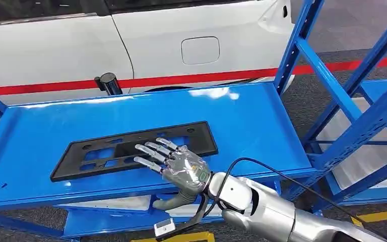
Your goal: Take the parts from the cabinet and place them on the table.
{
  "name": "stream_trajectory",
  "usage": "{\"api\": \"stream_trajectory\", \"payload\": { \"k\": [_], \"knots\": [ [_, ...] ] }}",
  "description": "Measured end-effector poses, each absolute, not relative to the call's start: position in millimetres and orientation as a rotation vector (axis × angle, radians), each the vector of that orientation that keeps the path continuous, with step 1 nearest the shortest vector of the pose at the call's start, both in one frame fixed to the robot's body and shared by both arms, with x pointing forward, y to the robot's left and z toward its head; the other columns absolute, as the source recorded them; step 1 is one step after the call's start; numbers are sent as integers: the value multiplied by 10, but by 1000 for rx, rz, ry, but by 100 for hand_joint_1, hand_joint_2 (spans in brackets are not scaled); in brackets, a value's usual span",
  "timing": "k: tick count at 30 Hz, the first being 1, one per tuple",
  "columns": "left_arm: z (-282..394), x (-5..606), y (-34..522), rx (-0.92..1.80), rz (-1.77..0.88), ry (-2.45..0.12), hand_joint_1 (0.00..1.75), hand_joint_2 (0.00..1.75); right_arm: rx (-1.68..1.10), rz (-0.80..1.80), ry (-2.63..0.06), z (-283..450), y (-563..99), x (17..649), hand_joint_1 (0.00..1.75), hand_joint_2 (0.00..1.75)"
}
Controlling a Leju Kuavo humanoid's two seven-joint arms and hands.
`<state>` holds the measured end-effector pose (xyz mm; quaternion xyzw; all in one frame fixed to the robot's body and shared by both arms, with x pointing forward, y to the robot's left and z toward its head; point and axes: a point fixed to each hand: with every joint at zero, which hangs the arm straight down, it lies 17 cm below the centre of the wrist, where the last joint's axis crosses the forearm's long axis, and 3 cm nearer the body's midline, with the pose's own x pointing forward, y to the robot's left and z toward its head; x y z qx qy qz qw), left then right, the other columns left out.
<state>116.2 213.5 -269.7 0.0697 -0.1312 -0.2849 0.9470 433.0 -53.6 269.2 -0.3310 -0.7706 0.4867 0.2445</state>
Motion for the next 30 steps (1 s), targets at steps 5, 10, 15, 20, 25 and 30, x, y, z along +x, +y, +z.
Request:
{"api": "stream_trajectory", "payload": {
  "k": [5, 10, 15, 20, 25, 30],
  "knots": [
    [-2695, 1161, 2113, 134, -597, -266, 0, 0, -880, 1378, -2050, 2554, -466, 4416, 0, 175],
    [-2693, 1150, 2079, 129, -614, -261, 0, 0, -884, 1419, -1992, 2465, -455, 4556, 0, 175],
    [-2695, 1128, 2062, 124, -628, -258, 0, 0, -870, 1483, -1906, 2314, -412, 4695, 0, 175],
    [-2689, 1159, 2057, 123, -632, -262, 0, 0, -864, 1518, -1855, 2253, -348, 4819, 0, 175],
    [-2671, 1251, 2057, 127, -640, -272, 0, 0, -868, 1535, -1811, 2260, -282, 4993, 0, 175],
    [-2671, 1255, 2065, 129, -649, -270, 0, 0, -866, 1565, -1737, 2092, -269, 5104, 0, 175]
  ]
}}
